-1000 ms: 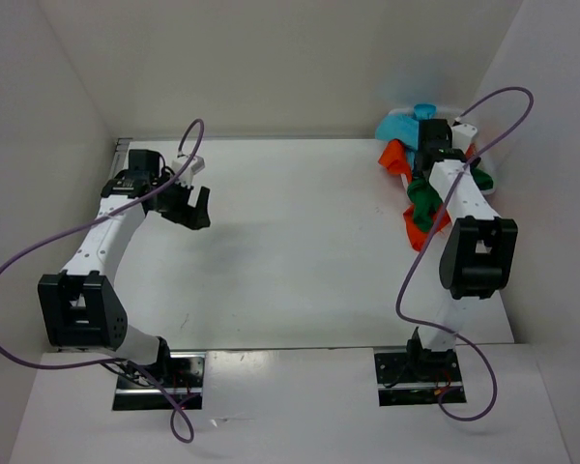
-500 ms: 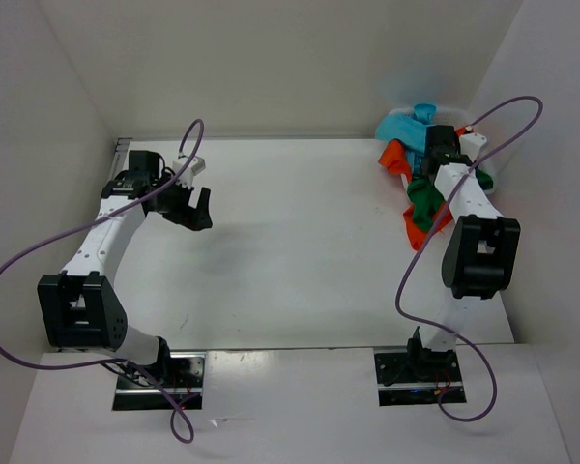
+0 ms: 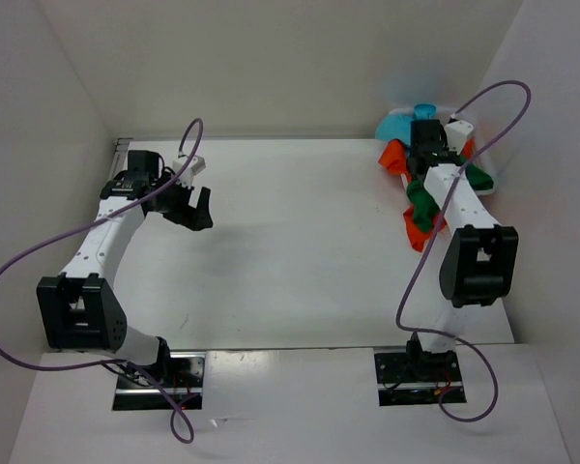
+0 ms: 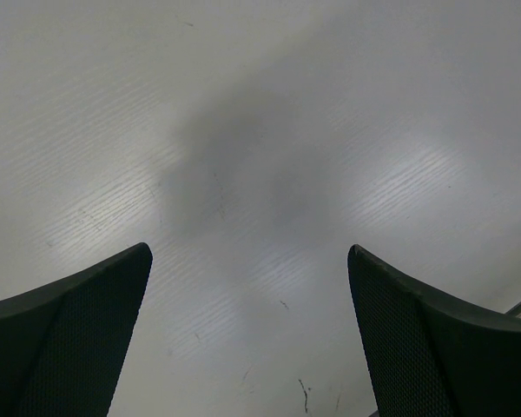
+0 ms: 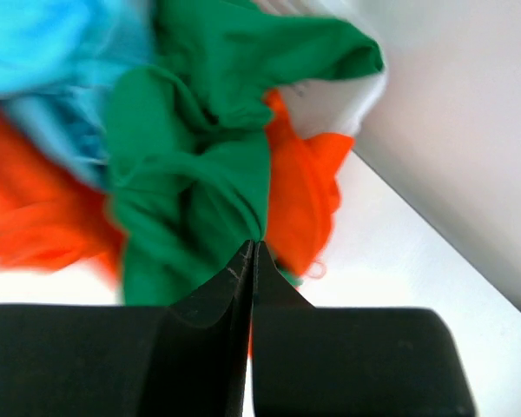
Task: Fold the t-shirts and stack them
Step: Grab crumpled tshirt from bin with the right arm, then move the tshirt to the center of the board
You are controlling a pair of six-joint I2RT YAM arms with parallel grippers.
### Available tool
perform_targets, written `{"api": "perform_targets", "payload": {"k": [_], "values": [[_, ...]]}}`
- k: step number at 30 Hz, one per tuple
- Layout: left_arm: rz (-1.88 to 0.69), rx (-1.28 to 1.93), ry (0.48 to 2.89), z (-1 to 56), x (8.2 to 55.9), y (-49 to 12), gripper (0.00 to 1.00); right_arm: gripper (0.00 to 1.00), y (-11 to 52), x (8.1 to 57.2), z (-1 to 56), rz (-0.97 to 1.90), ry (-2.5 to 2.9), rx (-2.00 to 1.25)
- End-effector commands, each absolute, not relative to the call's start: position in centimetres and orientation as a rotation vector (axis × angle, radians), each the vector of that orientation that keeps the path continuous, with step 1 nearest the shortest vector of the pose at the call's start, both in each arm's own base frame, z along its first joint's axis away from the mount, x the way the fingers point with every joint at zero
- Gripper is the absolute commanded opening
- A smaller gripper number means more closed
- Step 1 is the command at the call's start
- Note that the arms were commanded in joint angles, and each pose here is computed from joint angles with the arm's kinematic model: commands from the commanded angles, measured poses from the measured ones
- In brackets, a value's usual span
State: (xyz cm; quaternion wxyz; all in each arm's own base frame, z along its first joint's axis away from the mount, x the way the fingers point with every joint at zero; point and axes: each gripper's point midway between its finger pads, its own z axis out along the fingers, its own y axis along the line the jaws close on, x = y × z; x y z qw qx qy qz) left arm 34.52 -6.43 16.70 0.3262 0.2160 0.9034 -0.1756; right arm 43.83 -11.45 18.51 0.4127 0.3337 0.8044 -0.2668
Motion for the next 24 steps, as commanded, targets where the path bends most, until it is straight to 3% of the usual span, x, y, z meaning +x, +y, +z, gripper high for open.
{"api": "perform_targets", "payload": {"k": [1,10,17,24], "values": [[-0.491,0.569,2.313,18.2,34.3,-6.9,1.00,0.00,-10.0,43.8,26.8,-0.610,1.791,0.844],[-0.491,0.567,2.277,19.3,34.5,-7.1,1.00,0.00,-4.7,41.0,41.9,-0.448,1.434,0.814],[-0.471,0.573,2.231,20.9,34.9,-7.1,1.00,0.00,-5.7,36.2,53.3,-0.378,1.177,0.841],[-0.439,0.540,2.189,22.6,35.6,-6.1,1.00,0.00,0.1,32.8,66.4,-0.140,1.018,0.542]]}}
